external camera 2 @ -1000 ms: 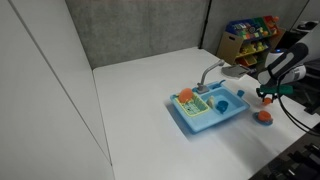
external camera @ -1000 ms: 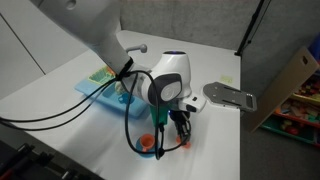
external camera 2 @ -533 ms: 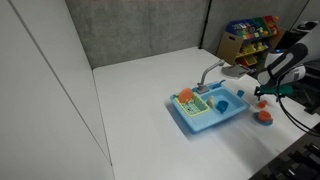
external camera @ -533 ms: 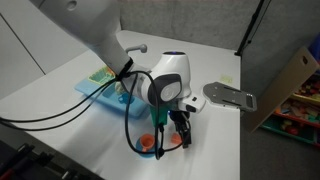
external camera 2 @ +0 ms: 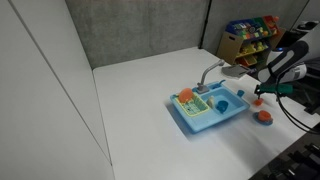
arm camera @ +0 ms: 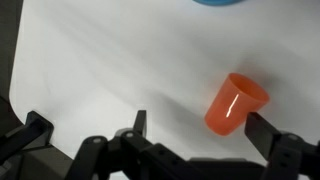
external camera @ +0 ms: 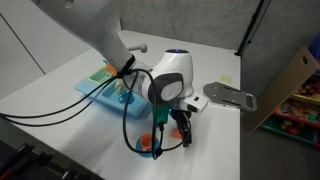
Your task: Remove the orange cup from the drying rack, put it on the table and then put the blue cup in the drying rack
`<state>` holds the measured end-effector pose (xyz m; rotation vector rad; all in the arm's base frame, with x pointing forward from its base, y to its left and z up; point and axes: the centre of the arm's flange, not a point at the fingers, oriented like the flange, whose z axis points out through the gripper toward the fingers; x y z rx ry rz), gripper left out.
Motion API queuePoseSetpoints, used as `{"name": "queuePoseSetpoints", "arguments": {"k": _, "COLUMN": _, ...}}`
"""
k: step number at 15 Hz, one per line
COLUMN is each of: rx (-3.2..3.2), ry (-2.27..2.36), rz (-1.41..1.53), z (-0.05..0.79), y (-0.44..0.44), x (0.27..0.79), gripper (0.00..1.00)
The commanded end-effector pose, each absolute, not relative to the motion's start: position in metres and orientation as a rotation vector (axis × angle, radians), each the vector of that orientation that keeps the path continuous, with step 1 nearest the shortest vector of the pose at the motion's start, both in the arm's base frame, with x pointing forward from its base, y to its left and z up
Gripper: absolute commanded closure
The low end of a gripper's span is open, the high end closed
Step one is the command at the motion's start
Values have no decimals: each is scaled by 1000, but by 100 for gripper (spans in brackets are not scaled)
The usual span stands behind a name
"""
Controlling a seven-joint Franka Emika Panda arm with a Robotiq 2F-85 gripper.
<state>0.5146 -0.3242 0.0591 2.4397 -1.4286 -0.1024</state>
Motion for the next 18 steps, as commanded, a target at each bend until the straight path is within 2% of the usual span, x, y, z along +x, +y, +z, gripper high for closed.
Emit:
{"name": "queuePoseSetpoints", "arguments": {"k": 1, "rx": 2443, "ry": -1551, "rz": -63, "z": 73, "y": -334, "x": 513, "gripper": 0}}
{"name": "queuePoseSetpoints", "arguments": {"k": 11, "rx": 2464, "ry": -1822, "rz": 89, "z": 69, "y": -339, "x": 518, "gripper": 0}}
{"name": "queuePoseSetpoints", "arguments": {"k": 18, "rx": 2431, "ry": -1774, "rz": 68, "z": 57, "y": -334, "x": 520, "gripper": 0}}
